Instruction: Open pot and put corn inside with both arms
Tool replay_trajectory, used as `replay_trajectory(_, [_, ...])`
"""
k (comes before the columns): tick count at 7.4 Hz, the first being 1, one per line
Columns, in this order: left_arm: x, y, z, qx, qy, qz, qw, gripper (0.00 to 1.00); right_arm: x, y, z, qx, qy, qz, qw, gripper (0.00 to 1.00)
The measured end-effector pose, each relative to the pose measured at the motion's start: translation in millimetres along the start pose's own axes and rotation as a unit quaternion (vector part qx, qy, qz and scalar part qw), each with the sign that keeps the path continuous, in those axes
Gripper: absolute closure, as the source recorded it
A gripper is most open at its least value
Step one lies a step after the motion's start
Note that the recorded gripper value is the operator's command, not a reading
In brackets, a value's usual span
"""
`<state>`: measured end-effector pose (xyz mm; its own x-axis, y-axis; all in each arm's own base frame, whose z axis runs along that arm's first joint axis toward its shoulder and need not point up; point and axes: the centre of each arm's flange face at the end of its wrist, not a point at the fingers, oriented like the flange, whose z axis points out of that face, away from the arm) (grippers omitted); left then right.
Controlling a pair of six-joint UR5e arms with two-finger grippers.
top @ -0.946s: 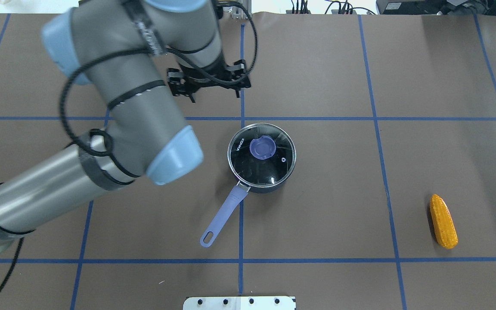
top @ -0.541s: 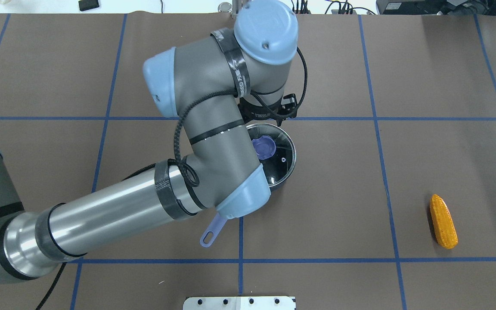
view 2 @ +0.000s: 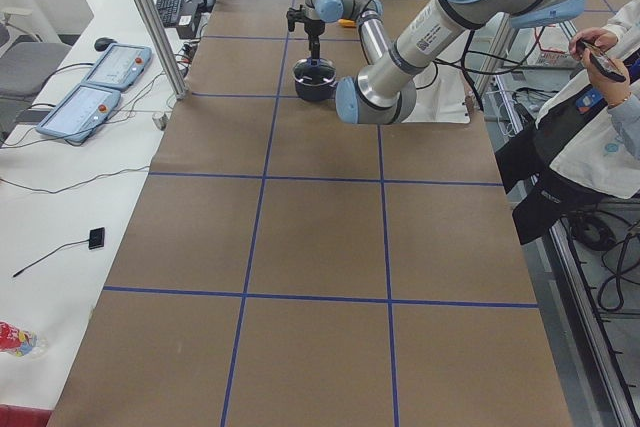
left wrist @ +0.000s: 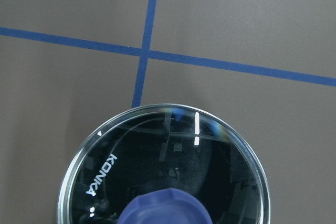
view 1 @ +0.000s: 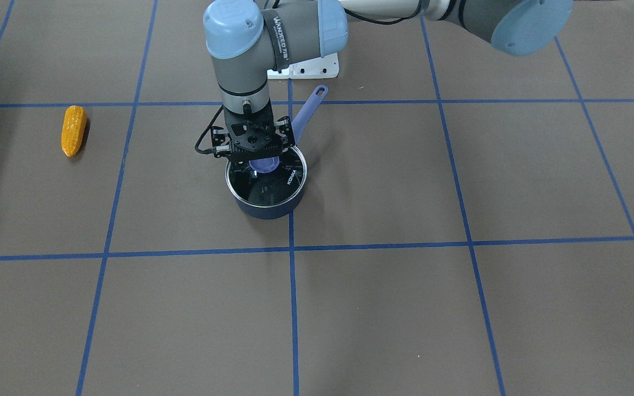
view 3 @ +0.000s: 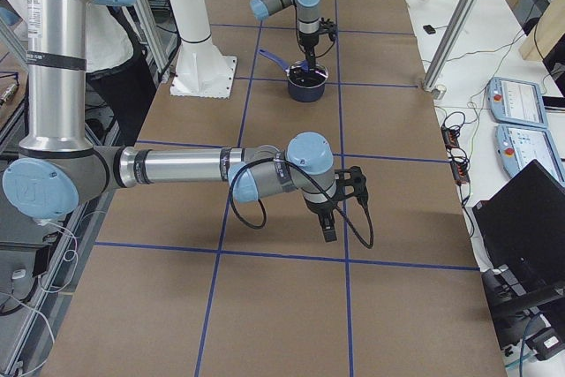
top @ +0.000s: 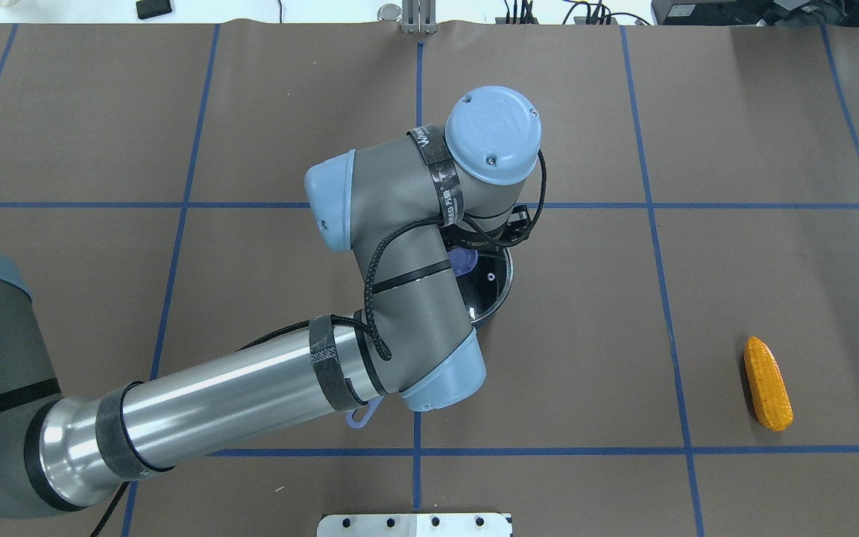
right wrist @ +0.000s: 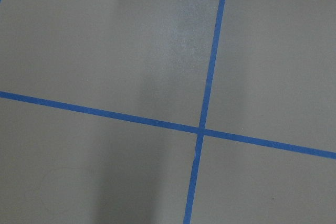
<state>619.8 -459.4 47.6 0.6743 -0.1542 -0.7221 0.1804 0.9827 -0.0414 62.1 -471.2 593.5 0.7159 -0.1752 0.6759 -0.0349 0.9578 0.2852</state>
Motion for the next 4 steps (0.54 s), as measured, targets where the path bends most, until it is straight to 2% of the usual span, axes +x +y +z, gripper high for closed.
replay_trajectory(4, [-8.4, 1.0, 4.5, 0.000, -0.001, 0.005, 1.0000, 0.01, -1.8, -0.3, 2.1, -0.002, 0.000, -0.002, 1.0000, 0.00])
